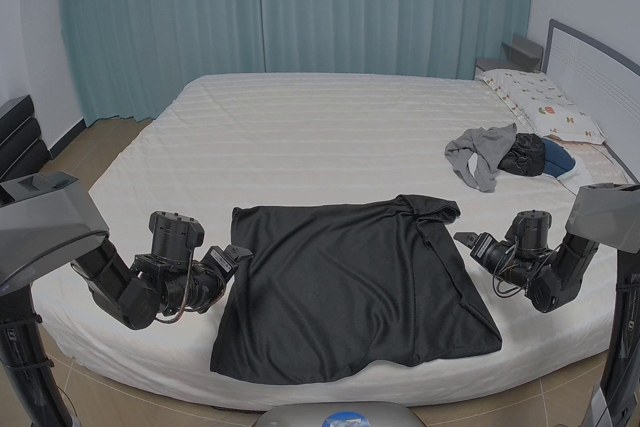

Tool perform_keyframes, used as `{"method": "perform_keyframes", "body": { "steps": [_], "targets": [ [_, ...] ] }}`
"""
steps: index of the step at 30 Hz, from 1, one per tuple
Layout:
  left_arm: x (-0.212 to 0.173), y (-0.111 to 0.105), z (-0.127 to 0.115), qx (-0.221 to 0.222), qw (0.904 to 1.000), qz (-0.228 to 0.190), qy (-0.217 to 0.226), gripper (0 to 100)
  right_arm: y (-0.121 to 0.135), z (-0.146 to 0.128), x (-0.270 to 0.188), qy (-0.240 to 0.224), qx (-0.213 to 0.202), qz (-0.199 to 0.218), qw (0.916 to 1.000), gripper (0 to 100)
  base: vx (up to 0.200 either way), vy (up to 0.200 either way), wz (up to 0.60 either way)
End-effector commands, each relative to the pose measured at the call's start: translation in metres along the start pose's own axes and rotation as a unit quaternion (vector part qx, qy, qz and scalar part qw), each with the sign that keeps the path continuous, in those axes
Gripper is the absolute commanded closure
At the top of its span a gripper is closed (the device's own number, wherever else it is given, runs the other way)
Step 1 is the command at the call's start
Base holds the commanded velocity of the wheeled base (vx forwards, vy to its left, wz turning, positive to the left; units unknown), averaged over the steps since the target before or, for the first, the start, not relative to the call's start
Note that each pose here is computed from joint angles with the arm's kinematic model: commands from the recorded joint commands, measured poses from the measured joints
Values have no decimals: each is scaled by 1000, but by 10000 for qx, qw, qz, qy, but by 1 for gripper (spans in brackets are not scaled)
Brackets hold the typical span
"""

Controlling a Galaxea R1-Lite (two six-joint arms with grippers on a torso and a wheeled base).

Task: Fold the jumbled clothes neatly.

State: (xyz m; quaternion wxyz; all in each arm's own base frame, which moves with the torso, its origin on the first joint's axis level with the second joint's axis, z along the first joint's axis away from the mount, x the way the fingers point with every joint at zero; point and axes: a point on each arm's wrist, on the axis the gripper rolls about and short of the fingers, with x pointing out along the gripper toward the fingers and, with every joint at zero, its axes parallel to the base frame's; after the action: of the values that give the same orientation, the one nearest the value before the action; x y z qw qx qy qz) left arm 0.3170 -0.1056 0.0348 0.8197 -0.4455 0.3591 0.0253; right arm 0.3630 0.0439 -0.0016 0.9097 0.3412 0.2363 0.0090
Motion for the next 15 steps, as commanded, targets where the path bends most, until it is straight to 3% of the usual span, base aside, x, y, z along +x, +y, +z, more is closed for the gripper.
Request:
{"method": "perform_keyframes", "body": {
  "steps": [1,2,3,5,15],
  "targets": [
    [2,1,-1,1,10000,31,23,0,-5,-7,-1,136,-116,-76,9998,0,-200,0,0],
    [2,1,-1,1,10000,31,23,0,-5,-7,-1,136,-116,-76,9998,0,-200,0,0],
    [4,2,-3,17,10000,50,38,0,-9,-13,2,237,-413,-145,9988,0,-200,0,0],
    [5,2,-2,25,10000,43,34,0,-10,-14,2,250,-519,-152,9982,0,0,0,0],
    [4,-2,-1,-11,10000,-25,-1,0,-8,-14,2,241,-535,-127,9982,0,0,0,0]
  ]
}}
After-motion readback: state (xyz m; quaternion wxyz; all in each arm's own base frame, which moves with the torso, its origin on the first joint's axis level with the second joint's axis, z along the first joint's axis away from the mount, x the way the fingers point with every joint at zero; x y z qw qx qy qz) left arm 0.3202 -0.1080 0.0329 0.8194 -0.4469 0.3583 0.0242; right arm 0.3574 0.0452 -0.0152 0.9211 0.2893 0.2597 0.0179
